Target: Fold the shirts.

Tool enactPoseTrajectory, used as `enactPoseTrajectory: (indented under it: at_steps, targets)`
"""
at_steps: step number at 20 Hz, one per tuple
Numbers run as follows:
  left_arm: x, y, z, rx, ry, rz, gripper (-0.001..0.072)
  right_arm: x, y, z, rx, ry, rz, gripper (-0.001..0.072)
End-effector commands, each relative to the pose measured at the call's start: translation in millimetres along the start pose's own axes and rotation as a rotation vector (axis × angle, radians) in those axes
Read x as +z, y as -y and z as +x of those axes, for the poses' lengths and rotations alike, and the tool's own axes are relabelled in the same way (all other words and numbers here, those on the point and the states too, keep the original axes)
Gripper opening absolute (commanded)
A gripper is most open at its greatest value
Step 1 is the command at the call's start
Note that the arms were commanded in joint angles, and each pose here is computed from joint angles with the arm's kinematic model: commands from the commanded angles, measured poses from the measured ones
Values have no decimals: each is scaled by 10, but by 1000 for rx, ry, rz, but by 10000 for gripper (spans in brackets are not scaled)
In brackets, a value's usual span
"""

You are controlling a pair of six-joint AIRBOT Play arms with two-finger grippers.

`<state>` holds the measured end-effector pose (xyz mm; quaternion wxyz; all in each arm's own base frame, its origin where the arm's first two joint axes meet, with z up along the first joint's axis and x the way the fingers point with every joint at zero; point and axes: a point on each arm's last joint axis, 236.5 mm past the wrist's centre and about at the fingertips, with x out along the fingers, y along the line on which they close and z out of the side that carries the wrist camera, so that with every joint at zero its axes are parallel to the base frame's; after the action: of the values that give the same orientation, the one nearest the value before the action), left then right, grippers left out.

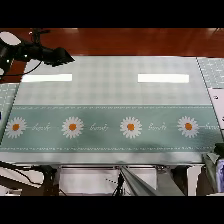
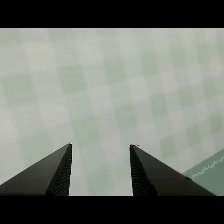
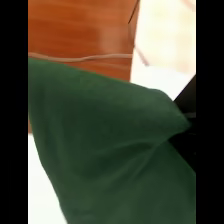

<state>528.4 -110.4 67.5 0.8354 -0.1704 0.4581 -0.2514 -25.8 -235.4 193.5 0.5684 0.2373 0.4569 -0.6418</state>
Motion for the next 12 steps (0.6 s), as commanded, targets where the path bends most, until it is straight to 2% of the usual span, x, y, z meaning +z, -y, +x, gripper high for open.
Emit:
enactPoseTrajectory:
  at_steps: [1,2,4,7,8,10,11,12]
  targets:
    - [138,-182,-17,36,60,15,428,-112,212,-15,-81,-59,-18,24]
    - [170,-225,-39,45,73,15,428,-126,284,-23,-112,-65,-15,33]
    - [222,-306,-83,59,96,7,428,-163,352,-47,-138,-75,-10,184]
    - [262,-412,-144,74,116,-7,428,-224,456,-91,-178,-90,-21,206]
    - [266,-430,-155,76,118,-10,428,-227,492,-98,-194,-91,-19,287]
    - [279,-456,-170,81,124,-13,428,-194,493,-95,-194,-77,-21,496]
    - [282,-457,-171,81,125,-13,428,-171,504,-96,-199,-67,-21,540]
    - [283,-455,-172,81,125,-13,428,-130,507,-94,-200,-50,-22,540]
